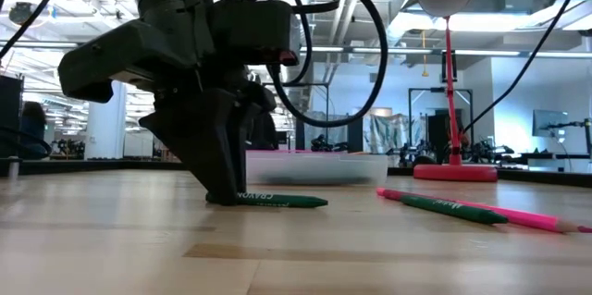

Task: Pick & place school supplies into a supply box
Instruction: Put the green crayon into the pink supply box

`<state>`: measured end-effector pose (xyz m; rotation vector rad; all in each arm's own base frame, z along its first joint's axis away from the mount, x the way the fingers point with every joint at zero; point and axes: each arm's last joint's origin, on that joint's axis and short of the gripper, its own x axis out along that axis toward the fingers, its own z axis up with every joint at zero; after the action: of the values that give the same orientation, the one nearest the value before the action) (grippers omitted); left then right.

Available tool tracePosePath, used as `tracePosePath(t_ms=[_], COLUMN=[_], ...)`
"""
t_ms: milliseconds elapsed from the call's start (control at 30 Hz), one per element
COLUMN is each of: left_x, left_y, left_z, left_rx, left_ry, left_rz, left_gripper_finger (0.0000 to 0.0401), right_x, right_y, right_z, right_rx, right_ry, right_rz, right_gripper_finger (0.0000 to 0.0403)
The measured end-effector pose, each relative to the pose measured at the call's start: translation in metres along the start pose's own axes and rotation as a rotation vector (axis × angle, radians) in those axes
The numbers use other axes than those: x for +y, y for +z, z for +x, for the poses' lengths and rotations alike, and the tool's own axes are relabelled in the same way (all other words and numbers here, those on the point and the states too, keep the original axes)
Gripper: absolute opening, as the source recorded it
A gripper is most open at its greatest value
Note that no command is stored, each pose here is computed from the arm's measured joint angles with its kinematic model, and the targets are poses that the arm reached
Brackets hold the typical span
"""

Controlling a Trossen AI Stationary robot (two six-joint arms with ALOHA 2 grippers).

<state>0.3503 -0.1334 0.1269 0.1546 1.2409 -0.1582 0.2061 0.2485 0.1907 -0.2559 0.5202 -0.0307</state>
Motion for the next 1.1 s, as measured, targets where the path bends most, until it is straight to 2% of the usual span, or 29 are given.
tracePosePath(t_ms=[233,467,733,967,1100], left_x=[0.0007,0.0018,0.0027,0.0026,0.003], left_y=[-0.0018,-0.0054,-0.0091,-0.0093,-0.0092], left_z=[-0.0002,-0.0007,-0.0016,-0.0016,-0.0016], left_rx=[0.02,0.057,0.097,0.101,0.096], left_ry=[0.008,0.022,0.025,0.013,0.038], left_rz=[-0.029,-0.061,-0.079,-0.079,-0.076], left_gripper_finger=[0.001,0.0022,0.0014,0.0047,0.0035], right_x=[-0.0002,-0.0002,-0.0001,-0.0007,-0.0019], right_y=[-0.0005,-0.0004,-0.0002,-0.0008,-0.0007], right_z=[0.0,0.0,0.0,0.0003,0.0015], right_rx=[0.003,0.003,0.002,0.007,0.011], right_ry=[-0.002,-0.001,-0.001,-0.004,-0.009], right_rz=[-0.004,-0.003,0.0,0.0,0.008], right_gripper_finger=[0.0107,0.0107,0.0107,0.0107,0.0107])
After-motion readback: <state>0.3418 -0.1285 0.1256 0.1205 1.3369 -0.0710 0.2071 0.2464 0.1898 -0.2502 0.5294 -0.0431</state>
